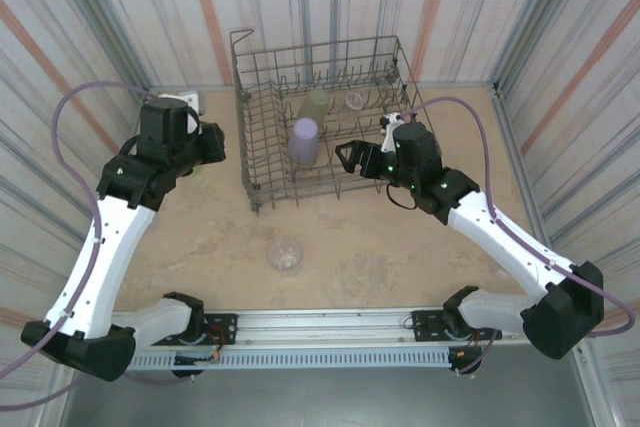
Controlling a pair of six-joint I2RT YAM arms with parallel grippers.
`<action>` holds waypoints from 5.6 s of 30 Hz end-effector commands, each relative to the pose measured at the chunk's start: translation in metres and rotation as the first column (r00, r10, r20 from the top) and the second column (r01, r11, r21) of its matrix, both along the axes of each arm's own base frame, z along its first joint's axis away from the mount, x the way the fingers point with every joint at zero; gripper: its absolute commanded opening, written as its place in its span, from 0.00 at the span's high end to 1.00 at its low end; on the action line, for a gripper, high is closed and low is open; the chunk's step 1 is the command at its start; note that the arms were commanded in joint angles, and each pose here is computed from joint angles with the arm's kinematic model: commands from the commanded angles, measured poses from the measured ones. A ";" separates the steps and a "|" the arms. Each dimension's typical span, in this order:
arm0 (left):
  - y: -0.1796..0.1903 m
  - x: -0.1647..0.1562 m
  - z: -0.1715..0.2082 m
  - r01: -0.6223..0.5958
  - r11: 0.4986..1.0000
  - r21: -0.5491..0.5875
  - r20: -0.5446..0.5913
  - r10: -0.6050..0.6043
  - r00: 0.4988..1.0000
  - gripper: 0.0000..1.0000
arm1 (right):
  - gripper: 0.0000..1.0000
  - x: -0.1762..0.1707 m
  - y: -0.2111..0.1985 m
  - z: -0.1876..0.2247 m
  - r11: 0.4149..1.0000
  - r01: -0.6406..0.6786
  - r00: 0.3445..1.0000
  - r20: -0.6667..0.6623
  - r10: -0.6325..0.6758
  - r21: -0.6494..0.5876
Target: Load the cups into the dish rack
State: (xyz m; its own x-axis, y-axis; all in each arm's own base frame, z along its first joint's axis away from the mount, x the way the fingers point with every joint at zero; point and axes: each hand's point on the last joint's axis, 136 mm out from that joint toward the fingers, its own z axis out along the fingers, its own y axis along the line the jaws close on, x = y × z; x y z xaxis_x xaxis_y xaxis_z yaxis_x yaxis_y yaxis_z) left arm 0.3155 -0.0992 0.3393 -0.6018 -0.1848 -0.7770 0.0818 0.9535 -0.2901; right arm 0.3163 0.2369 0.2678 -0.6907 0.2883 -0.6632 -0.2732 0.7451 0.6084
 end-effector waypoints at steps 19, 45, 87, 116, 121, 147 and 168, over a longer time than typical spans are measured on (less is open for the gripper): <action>-0.087 0.073 0.052 0.233 0.892 -0.386 0.132 -0.197 0.971 1.00 | 0.01 0.038 0.021 0.041 0.948 -0.133 0.991 0.034 0.128 0.289; -0.159 0.114 0.041 0.495 0.603 -0.625 0.266 -0.432 0.862 1.00 | 0.01 0.091 0.032 0.069 0.795 -0.208 0.978 0.096 0.186 0.570; -0.204 0.114 0.030 0.602 0.378 -0.703 0.327 -0.580 0.746 1.00 | 0.27 0.135 0.050 0.084 0.590 -0.273 0.953 0.131 0.272 0.759; -0.189 0.111 0.026 0.576 0.468 -0.670 0.286 -0.554 0.782 0.25 | 0.62 0.127 0.027 0.091 0.706 -0.250 0.968 0.148 0.204 0.663; -0.175 0.109 0.022 0.558 0.509 -0.656 0.263 -0.539 0.800 0.14 | 0.62 0.131 0.013 0.089 0.756 -0.213 0.977 0.137 0.164 0.619; -0.110 0.065 -0.028 0.440 0.728 -0.526 0.062 -0.483 0.873 0.01 | 0.61 0.180 -0.062 0.048 0.954 0.177 0.975 0.172 -0.137 -0.242; -0.075 0.060 -0.030 0.383 0.810 -0.445 0.019 -0.419 0.908 0.01 | 0.63 0.246 -0.079 -0.011 0.738 0.257 0.966 0.161 -0.201 -0.623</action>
State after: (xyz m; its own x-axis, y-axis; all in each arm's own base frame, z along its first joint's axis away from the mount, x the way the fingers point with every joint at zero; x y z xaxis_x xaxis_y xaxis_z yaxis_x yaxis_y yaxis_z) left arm 0.3770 -0.1811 0.2955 -0.7785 -0.2211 -0.5874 0.3647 0.6024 -0.7100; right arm 0.5558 0.1698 0.2518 -0.6083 -0.0418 -0.7926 -0.0951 0.9953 0.0204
